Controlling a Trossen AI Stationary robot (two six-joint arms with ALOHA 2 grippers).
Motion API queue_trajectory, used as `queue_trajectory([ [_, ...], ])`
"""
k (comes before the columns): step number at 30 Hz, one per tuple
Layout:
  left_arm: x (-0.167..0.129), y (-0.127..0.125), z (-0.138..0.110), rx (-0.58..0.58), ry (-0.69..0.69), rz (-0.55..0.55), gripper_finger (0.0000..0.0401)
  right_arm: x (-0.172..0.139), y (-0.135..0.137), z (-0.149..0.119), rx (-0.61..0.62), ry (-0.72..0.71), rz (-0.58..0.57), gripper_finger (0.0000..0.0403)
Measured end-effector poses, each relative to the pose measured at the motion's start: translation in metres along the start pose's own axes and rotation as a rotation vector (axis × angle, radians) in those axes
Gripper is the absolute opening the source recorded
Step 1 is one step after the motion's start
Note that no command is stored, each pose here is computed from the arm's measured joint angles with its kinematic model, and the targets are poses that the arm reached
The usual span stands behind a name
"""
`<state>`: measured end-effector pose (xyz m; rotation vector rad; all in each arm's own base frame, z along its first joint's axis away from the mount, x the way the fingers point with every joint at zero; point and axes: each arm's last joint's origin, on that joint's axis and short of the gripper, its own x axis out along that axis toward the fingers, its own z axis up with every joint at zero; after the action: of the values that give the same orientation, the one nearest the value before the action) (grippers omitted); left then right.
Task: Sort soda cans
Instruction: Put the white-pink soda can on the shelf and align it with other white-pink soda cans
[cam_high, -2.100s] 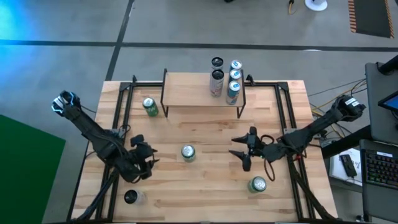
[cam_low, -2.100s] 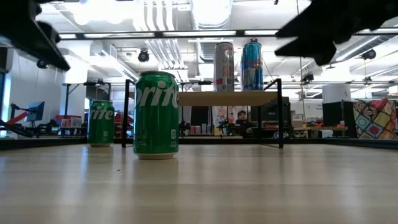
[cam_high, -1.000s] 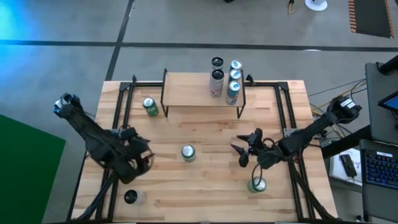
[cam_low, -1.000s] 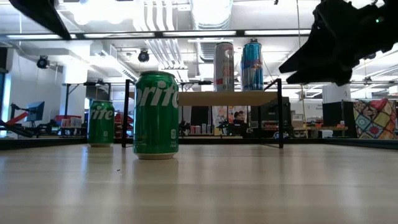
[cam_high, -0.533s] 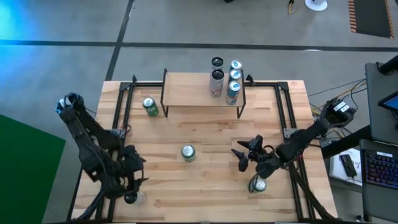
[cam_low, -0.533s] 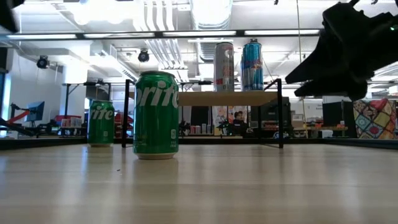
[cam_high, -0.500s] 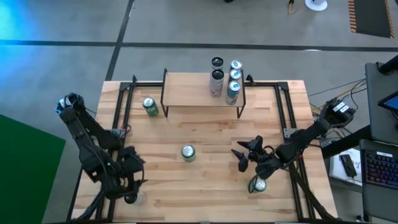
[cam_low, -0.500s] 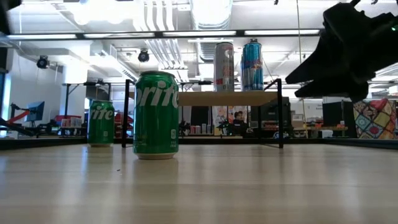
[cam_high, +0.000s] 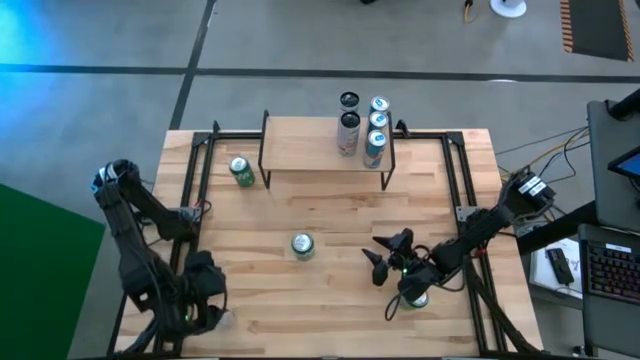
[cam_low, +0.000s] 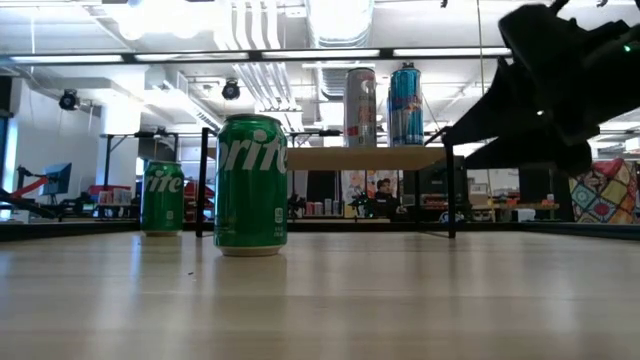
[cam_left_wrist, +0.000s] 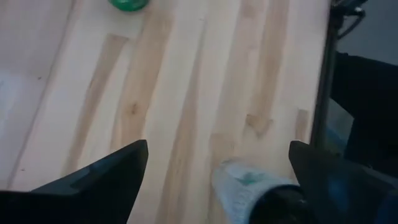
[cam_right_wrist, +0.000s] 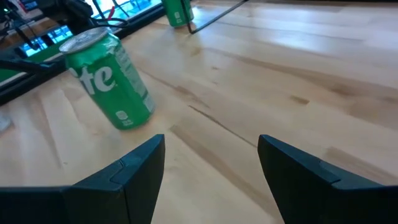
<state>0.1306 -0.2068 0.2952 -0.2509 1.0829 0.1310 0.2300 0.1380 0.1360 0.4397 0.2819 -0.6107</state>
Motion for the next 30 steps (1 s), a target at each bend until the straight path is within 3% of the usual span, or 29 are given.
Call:
queue_trajectory([
  [7,0.007,-0.036,-0.011,0.117,0.118,0.021,0.0381,0.004,0.017,0.000,-0.015,-0.004,0.008,0.0247],
  [14,0.007,-0.052,-0.016,0.179,0.150,0.071,0.0398,0.006,0.028,0.004,-0.020,-0.006,0.021,0.0247],
  [22,0.016,-0.056,-0.031,0.171,0.162,0.084,0.0386,0.006,0.031,0.002,-0.021,0.000,0.025,0.0247],
  [30,0.024,-0.037,-0.043,0.074,0.113,0.094,0.0354,0.006,0.031,0.003,-0.017,-0.010,0.023,0.0247],
])
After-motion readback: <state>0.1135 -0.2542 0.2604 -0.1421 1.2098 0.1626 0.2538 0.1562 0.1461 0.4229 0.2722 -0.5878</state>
